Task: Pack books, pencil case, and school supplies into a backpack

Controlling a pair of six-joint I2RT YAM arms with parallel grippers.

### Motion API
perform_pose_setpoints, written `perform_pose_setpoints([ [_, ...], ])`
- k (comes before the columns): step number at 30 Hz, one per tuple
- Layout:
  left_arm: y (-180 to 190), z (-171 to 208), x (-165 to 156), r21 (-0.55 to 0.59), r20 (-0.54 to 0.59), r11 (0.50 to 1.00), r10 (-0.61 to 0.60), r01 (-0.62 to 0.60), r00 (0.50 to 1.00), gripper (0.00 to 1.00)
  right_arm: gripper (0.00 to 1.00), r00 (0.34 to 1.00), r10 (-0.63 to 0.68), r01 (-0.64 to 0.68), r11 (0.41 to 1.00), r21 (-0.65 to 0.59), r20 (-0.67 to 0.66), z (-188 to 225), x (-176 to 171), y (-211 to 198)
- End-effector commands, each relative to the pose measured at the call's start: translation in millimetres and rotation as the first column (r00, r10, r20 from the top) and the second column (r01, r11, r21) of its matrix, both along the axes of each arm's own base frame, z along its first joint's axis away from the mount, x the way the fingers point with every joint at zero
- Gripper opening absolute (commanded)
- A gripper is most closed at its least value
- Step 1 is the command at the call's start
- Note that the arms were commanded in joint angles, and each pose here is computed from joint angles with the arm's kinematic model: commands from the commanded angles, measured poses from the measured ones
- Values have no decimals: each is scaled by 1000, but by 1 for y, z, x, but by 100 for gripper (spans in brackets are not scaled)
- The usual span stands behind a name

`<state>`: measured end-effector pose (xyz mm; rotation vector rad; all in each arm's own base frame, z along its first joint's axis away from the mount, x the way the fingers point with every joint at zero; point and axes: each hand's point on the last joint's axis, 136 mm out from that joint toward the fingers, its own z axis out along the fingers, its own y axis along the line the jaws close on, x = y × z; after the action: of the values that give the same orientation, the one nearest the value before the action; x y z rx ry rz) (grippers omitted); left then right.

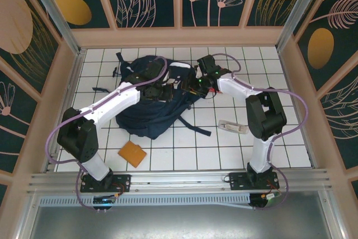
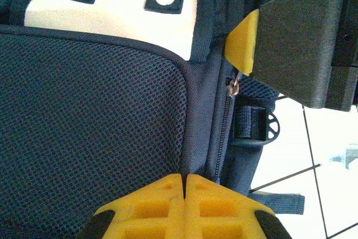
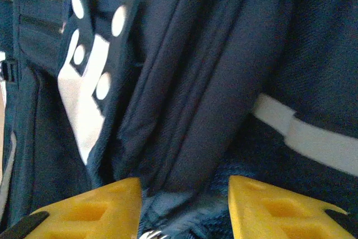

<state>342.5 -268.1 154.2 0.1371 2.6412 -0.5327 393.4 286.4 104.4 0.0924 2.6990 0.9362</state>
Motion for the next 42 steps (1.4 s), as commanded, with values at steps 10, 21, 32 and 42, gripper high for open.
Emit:
perform_pose_setpoints([
  [10, -1, 28, 25, -136, 78, 987, 98, -86, 992, 0, 14, 989, 142, -138, 986, 94, -40, 21, -40, 7],
  [21, -5, 23, 27, -175, 57, 981, 99, -87, 994, 0, 17, 939, 338, -324, 933, 156, -70, 7, -82, 12],
  [32, -6, 21, 27, -158, 68, 986, 69, -57, 995, 0, 38, 774, 549, -525, 835, -165, 317, 35, -53, -25],
  [42, -10, 22, 24, -180, 48, 983, 55, -46, 997, 0, 44, 726, 580, -505, 814, -287, 370, 26, -25, -11],
])
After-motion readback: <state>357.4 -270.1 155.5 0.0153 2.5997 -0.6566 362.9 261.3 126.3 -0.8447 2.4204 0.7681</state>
